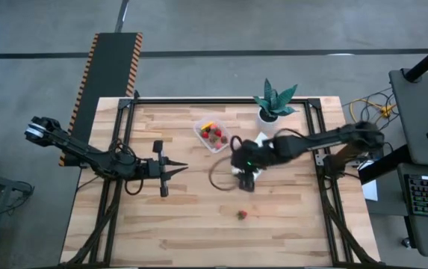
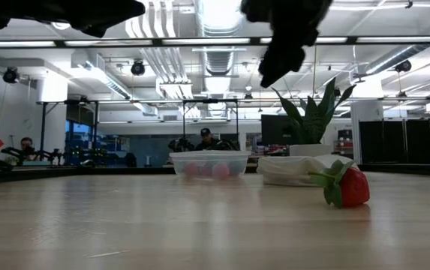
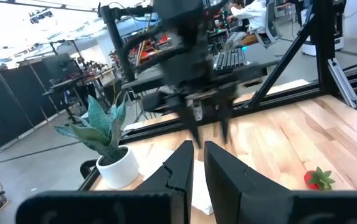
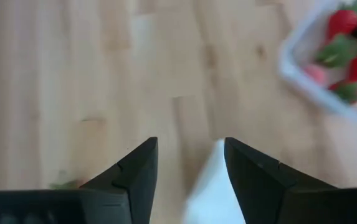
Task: Pick and placing Produce into tupperware
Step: Put the strawberry into the transparent bin
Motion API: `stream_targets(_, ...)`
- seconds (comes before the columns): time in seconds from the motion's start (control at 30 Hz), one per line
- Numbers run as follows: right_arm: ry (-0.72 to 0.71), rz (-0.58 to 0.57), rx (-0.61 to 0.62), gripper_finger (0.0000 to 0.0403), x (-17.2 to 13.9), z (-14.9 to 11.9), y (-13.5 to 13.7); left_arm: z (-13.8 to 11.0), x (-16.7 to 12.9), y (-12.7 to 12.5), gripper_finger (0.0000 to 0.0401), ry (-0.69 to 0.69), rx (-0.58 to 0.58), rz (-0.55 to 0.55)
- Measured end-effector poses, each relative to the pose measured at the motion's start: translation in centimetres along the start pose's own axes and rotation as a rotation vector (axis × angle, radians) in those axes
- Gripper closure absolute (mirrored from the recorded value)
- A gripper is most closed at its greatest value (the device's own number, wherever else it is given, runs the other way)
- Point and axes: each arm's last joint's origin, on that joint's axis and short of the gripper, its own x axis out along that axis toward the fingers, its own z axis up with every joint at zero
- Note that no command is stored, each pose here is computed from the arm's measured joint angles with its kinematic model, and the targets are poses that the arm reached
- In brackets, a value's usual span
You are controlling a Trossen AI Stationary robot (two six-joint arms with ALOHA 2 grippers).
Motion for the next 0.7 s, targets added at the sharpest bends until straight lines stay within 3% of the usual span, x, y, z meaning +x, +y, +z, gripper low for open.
stream_targets(0.23, -0.054, 0.112, -0.019, 0.0186, 0.0, -4.4, 3.9, 0.0, 0.0, 0.0, 0.0377, 0.0, 0.0, 0.002)
stream_targets(0.47, -0.126, 0.228, -0.179, 0.0113, 2.2, -7.8, 8.0, 0.0, 0.0, 0.1, 0.0377, 0.0, -0.001, 0.002)
stream_targets(0.7, -0.106, 0.163, -0.306, 0.0102, 4.8, -10.6, 10.9, 0.0, 0.0, 0.0, 0.0377, 0.002, 0.001, 0.002)
